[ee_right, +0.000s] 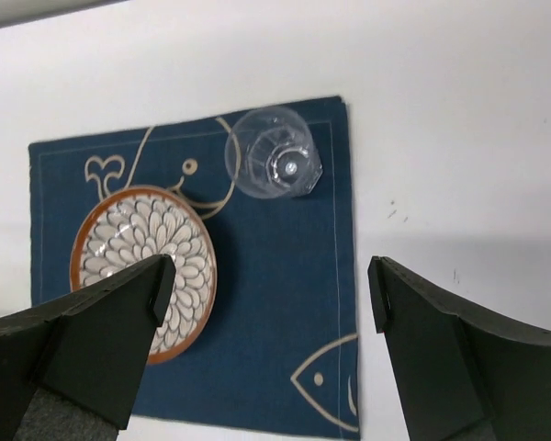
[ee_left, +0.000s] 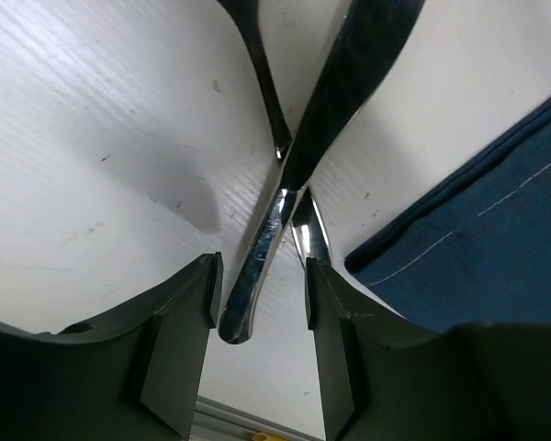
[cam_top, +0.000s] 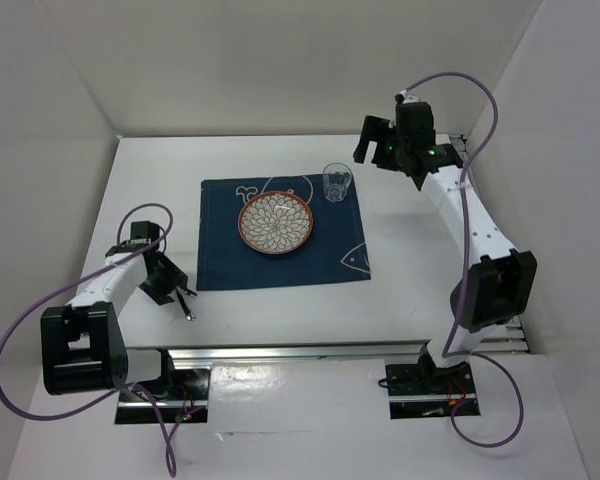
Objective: Set the dinner table for one person
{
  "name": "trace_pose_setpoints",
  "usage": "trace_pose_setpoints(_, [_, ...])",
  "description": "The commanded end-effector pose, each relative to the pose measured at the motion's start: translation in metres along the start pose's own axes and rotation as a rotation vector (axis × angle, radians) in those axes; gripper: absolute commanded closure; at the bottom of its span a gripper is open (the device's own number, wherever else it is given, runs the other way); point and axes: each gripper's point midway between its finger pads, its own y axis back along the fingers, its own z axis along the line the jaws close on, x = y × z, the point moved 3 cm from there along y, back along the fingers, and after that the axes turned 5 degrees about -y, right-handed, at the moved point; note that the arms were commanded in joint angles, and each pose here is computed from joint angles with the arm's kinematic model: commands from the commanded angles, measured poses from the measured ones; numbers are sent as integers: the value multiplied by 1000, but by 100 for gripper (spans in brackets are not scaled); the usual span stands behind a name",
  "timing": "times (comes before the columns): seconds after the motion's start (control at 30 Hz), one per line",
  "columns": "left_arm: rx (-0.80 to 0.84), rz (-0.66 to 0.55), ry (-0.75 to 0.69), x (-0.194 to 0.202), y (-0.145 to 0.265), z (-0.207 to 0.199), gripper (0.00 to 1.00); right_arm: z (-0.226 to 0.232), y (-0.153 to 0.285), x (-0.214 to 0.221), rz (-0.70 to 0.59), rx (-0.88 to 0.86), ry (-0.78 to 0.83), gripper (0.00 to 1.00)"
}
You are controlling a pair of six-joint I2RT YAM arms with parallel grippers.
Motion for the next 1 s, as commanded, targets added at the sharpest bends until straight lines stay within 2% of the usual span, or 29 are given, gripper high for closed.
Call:
trace_pose_setpoints(0.0, [90,-40,36,-12,-2,-18,42,-1,8,23,10,-40,-10,0])
trace_pose_setpoints(0.03, [86,-35,36,-10,-6,-17,42,2,15,21,-7,-66,-10,0])
trace_pose_setpoints(0.17, [50,9,43,-1,-18,-11,42,-3,14,47,72,-63,-5,0])
trace_pose_setpoints(0.23, [13,19,72,3,-22,-5,48,-10,10,64,117,-40,-14,0])
trace_pose_setpoints(0.3, [-1,20,81,5,-24,-2,52,-13,10,70,123,-37,-14,0])
trace_pose_setpoints(0.47, [-14,-10,92,5,-22,3,52,-22,4,89,163,-16,-24,0])
trace_pose_setpoints(0.53, [-14,-10,82,5,-22,4,56,-22,4,93,175,-21,-25,0])
trace_pose_setpoints(0.6, [-20,-3,72,5,-26,4,65,-22,4,93,176,-21,-34,0])
trace_pose_setpoints(0.63, [-15,6,61,6,-28,3,74,-21,4,93,180,-29,-34,0])
trace_pose_setpoints(0.67, [-4,15,61,7,-28,1,74,-21,4,93,180,-29,-35,0])
trace_pose_setpoints(0.7, [3,6,49,5,-28,0,83,-21,4,93,180,-29,-35,0])
trace_pose_setpoints(0.83, [33,1,14,0,-24,-6,99,-21,5,95,188,-25,-35,0])
trace_pose_setpoints(0.97, [97,-27,-35,-11,-2,-18,100,-21,5,95,188,-25,-35,0])
